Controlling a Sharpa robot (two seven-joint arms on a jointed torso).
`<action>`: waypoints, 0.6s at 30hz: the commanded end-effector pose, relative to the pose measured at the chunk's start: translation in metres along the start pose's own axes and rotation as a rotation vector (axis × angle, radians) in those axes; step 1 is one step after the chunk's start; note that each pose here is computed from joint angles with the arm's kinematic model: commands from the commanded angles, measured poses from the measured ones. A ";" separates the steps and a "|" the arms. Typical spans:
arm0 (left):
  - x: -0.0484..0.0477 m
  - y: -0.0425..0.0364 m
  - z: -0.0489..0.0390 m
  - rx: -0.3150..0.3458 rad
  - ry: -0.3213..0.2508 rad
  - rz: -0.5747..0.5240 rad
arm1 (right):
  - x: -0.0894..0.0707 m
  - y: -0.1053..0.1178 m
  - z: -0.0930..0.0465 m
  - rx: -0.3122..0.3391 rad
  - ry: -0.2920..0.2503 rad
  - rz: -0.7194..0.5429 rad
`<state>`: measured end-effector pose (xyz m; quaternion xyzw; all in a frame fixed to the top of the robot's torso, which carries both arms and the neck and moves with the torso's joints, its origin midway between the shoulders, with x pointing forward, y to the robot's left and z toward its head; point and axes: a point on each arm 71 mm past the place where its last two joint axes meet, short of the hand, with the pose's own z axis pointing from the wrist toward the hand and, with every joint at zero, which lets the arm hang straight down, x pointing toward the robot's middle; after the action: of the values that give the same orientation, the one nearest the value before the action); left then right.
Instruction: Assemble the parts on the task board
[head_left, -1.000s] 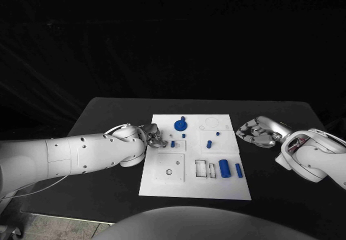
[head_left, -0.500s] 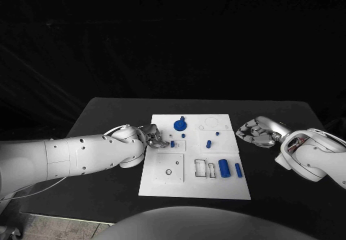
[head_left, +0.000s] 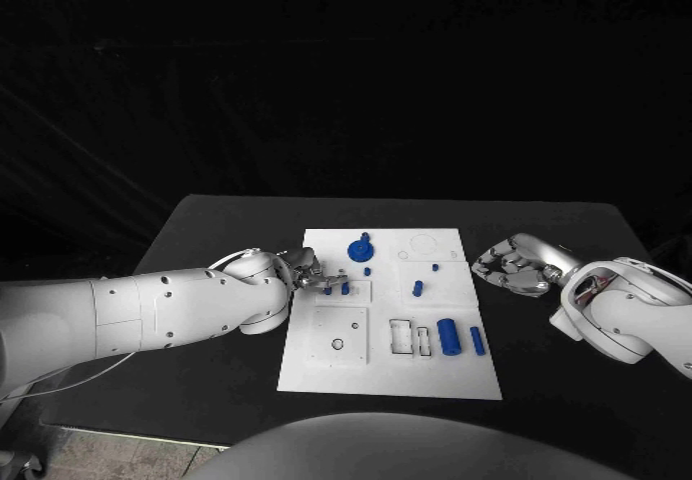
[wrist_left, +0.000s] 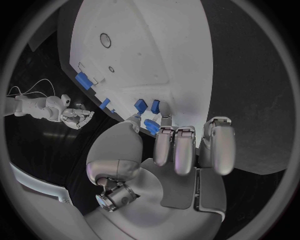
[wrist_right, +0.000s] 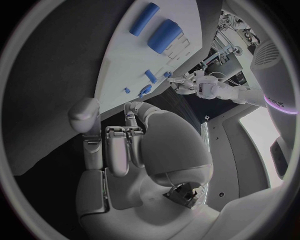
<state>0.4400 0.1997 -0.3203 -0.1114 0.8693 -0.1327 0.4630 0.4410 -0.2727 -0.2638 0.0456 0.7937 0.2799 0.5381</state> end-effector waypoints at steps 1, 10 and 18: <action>0.0108 0.0043 0.0004 -0.020 0.063 0.012 | 0.001 0.000 0.000 0.004 0.015 0.001; 0.0048 0.0033 0.0002 -0.008 0.030 -0.012 | 0.001 0.000 0.000 0.002 0.013 0.002; -0.0220 -0.0046 -0.0061 0.054 -0.070 -0.060 | 0.000 0.000 -0.001 -0.006 -0.006 0.003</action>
<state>0.4441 0.2054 -0.3066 -0.1221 0.8605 -0.1432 0.4735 0.4406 -0.2729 -0.2640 0.0460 0.7944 0.2799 0.5370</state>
